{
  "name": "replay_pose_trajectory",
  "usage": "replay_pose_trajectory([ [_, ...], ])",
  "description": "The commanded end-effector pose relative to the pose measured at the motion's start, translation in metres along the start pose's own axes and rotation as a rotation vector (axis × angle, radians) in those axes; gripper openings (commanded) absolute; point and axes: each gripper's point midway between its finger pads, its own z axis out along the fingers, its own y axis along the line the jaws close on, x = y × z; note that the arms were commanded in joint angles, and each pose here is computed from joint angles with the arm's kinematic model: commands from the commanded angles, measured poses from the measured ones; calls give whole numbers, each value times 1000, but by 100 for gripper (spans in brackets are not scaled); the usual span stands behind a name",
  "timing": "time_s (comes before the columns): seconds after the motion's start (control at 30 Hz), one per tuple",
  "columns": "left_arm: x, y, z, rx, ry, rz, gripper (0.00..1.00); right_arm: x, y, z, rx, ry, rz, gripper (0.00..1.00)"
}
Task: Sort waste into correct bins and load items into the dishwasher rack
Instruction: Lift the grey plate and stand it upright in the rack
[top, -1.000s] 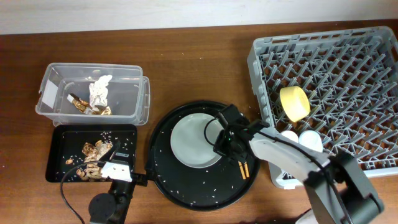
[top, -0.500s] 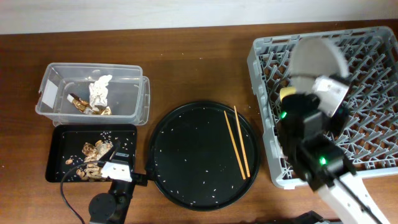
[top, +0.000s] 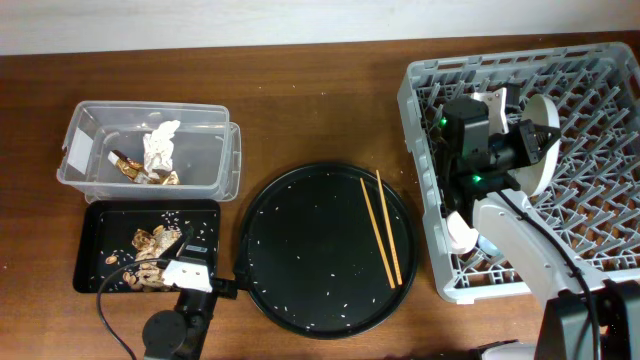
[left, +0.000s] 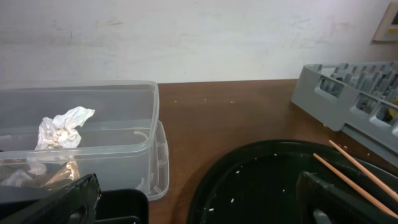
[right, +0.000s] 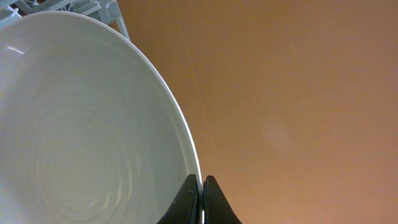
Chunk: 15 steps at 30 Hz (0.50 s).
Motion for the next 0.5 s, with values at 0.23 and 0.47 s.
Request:
replay_pose_trajectory([
  [0.23, 2, 0, 0, 2, 0, 15, 99, -33, -8, -42, -42, -139, 136, 88],
  [0.47, 2, 0, 0, 2, 0, 15, 99, -42, -84, -140, -163, -378, 418, 96],
])
